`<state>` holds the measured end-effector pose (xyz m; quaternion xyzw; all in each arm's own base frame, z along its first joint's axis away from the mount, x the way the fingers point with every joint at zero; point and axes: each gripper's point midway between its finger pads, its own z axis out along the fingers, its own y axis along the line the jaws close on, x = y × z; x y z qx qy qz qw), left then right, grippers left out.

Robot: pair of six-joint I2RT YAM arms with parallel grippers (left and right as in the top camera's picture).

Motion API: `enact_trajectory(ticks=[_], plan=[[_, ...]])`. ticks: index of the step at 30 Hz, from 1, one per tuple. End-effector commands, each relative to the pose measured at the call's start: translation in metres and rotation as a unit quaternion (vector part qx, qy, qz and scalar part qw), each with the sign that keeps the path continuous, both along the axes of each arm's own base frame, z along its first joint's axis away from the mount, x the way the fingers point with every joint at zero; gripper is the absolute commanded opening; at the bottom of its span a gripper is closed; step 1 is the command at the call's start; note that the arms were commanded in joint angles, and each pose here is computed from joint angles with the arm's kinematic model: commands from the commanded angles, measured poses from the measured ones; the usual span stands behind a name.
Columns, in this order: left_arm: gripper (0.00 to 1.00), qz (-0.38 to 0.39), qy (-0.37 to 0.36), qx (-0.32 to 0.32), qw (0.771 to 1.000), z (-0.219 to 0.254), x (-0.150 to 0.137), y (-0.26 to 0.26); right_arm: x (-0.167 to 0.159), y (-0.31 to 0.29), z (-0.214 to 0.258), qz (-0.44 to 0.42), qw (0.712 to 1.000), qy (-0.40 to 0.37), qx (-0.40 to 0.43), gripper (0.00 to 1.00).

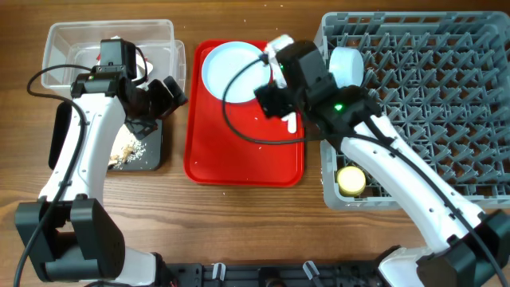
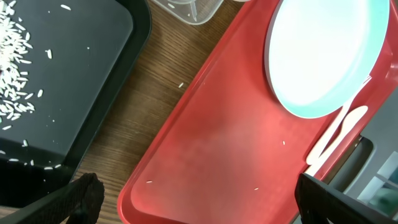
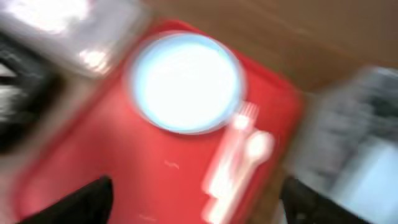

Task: Sort waste into correct bins and load items into the dishwasher rack
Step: 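Grasp the light-blue plate with the right gripper and stand it in the rack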

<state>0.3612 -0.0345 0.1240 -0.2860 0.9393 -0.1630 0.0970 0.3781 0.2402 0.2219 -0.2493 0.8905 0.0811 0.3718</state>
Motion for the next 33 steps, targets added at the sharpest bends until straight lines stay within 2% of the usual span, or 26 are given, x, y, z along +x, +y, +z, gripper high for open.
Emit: enact_trajectory(ticks=[1,3,4,5,8,9,13,15,17,18,19,23,26,28,29,32,33], plan=[[1.00,0.001,-0.011,-0.003,1.000,0.008,0.002,0.001,-0.002,0.044,-0.027,-0.062,0.976,0.115,0.175,0.81],[1.00,0.001,-0.011,-0.003,1.000,0.008,0.002,0.001,0.030,0.029,-0.062,-0.228,0.943,0.127,0.208,0.77],[1.00,0.001,-0.011,-0.003,1.000,0.008,0.002,0.001,0.041,0.025,-0.078,-0.275,0.928,0.128,0.218,0.69],[1.00,0.001,-0.011,-0.003,1.000,0.008,0.002,0.001,0.050,0.028,-0.101,-0.308,0.914,0.136,0.228,0.66],[1.00,0.001,-0.011,-0.003,1.000,0.008,0.002,0.001,0.060,0.033,-0.158,-0.349,0.893,0.167,0.229,0.61],[1.00,0.001,-0.011,-0.003,1.000,0.008,0.002,0.001,0.059,0.030,-0.197,-0.366,0.889,0.184,0.206,0.58],[1.00,0.001,-0.011,-0.003,1.000,0.008,0.002,0.001,0.060,0.025,-0.229,-0.380,0.887,0.186,0.184,0.54],[1.00,0.001,-0.011,-0.003,1.000,0.008,0.002,0.001,0.061,0.021,-0.233,-0.388,0.886,0.181,0.179,0.50],[1.00,0.001,-0.011,-0.003,1.000,0.008,0.002,0.001,0.055,0.014,-0.238,-0.389,0.887,0.193,0.160,0.38],[1.00,0.001,-0.011,-0.003,1.000,0.008,0.002,0.001,0.044,0.009,-0.244,-0.382,0.891,0.208,0.131,0.27],[1.00,0.001,-0.011,-0.003,1.000,0.008,0.002,0.001,0.036,0.006,-0.249,-0.375,0.893,0.222,0.111,0.22],[1.00,0.001,-0.011,-0.003,1.000,0.008,0.002,0.001,-0.010,-0.007,-0.262,-0.322,0.897,0.301,0.022,0.11],[1.00,0.001,-0.011,-0.003,1.000,0.008,0.002,0.001,-0.025,-0.007,-0.256,-0.285,0.899,0.331,-0.002,0.11],[1.00,0.001,-0.011,-0.003,1.000,0.008,0.002,0.001,-0.023,-0.005,-0.246,-0.266,0.908,0.324,-0.006,0.04],[1.00,0.001,-0.011,-0.003,1.000,0.008,0.002,0.001,-0.020,-0.004,-0.238,-0.261,0.912,0.317,0.000,0.04],[1.00,0.001,-0.011,-0.003,1.000,0.008,0.002,0.001,-0.007,-0.001,-0.192,-0.227,0.933,0.278,0.022,0.04],[1.00,0.001,-0.011,-0.003,1.000,0.008,0.002,0.001,-0.003,-0.001,-0.161,-0.210,0.944,0.253,0.037,0.04]])
